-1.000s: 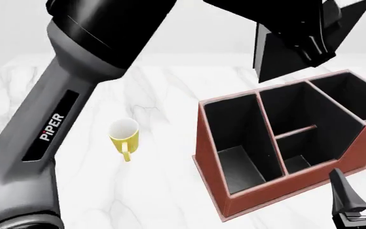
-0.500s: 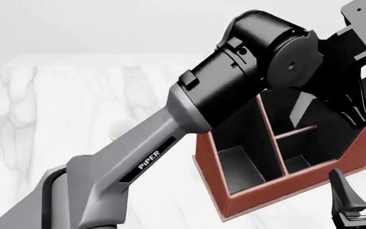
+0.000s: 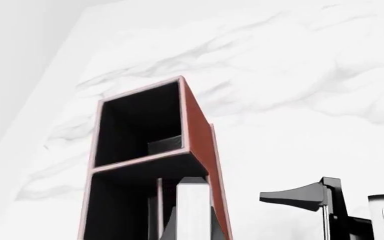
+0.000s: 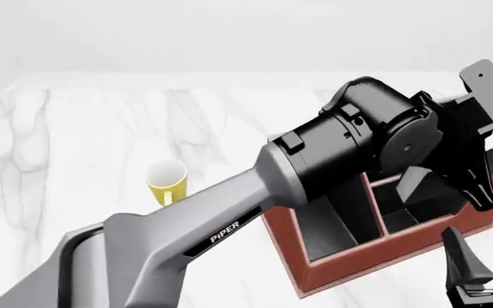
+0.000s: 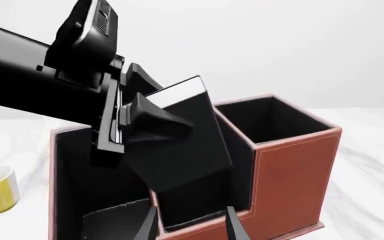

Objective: Pick up the book and place it in the back compartment of the caddy.

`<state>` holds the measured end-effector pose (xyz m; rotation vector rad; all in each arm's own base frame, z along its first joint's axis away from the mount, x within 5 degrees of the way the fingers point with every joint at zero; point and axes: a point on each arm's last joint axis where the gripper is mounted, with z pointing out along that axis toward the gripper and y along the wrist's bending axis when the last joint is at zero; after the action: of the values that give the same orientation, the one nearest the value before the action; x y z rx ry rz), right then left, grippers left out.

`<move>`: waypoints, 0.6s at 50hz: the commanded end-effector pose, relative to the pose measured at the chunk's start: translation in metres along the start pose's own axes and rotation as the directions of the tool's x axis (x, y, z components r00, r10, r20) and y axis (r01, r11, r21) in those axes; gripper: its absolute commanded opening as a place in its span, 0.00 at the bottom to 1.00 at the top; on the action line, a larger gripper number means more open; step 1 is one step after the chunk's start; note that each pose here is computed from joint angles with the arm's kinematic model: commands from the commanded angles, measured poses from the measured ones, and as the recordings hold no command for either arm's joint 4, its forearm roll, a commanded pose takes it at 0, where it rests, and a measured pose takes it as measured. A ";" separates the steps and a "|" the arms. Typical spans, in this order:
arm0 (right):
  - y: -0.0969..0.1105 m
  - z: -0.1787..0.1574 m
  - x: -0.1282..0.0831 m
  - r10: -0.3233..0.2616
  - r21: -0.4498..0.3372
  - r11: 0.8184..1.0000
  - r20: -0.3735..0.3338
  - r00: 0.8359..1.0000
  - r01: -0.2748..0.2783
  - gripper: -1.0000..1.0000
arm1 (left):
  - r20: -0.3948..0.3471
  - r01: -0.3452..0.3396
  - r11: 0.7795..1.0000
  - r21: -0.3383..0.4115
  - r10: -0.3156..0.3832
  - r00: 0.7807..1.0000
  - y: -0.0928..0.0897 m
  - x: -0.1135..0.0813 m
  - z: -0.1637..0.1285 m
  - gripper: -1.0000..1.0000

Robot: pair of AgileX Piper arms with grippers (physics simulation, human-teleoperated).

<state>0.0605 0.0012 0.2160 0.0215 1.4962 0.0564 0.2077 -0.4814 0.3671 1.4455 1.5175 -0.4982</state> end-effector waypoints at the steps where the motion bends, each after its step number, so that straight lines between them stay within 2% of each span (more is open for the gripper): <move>1: 0.000 0.001 0.000 0.004 -0.001 1.000 -0.002 1.000 -0.004 1.00 | 0.031 -0.015 1.000 -0.010 0.015 0.999 -0.004 0.004 0.002 0.00; 5: 0.000 0.001 0.000 0.004 -0.002 1.000 -0.002 1.000 -0.004 1.00 | 0.025 -0.008 1.000 -0.014 0.009 1.000 -0.004 0.012 0.008 0.00; 6: 0.000 0.002 0.000 0.005 -0.002 1.000 -0.003 1.000 -0.005 1.00 | 0.029 -0.016 1.000 -0.027 0.017 0.999 0.001 0.015 0.010 0.00; 13: 0.000 0.002 0.001 0.003 0.000 1.000 -0.004 1.000 -0.003 1.00 | 0.011 -0.024 1.000 -0.013 0.024 1.000 -0.007 0.027 0.017 0.00; 15: 0.000 0.002 0.000 0.001 -0.002 1.000 -0.002 1.000 -0.001 1.00 | 0.026 0.000 1.000 -0.012 0.000 1.000 -0.010 0.025 0.013 0.00; 18: 0.000 0.001 0.000 -0.012 0.000 1.000 0.005 1.000 0.012 1.00 | 0.022 -0.015 1.000 -0.018 0.016 1.000 -0.009 0.033 0.018 0.00; 20: 0.000 -0.001 0.000 -0.020 -0.005 1.000 0.009 1.000 0.020 1.00 | 0.014 -0.013 0.999 -0.032 0.013 1.000 0.000 0.038 0.023 0.00; 26: 0.000 0.001 0.000 -0.011 -0.001 1.000 0.003 1.000 0.011 1.00 | 0.032 -0.010 0.999 -0.032 0.011 0.999 -0.003 0.033 0.020 0.00; 30: 0.000 0.002 0.001 -0.011 -0.002 1.000 0.002 1.000 0.011 1.00 | 0.012 -0.012 1.000 -0.026 0.012 1.000 -0.004 0.040 0.030 0.00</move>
<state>0.0616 0.0014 0.2157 0.0132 1.4936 0.0509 0.2162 -0.4837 0.3219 1.4309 1.5249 -0.4927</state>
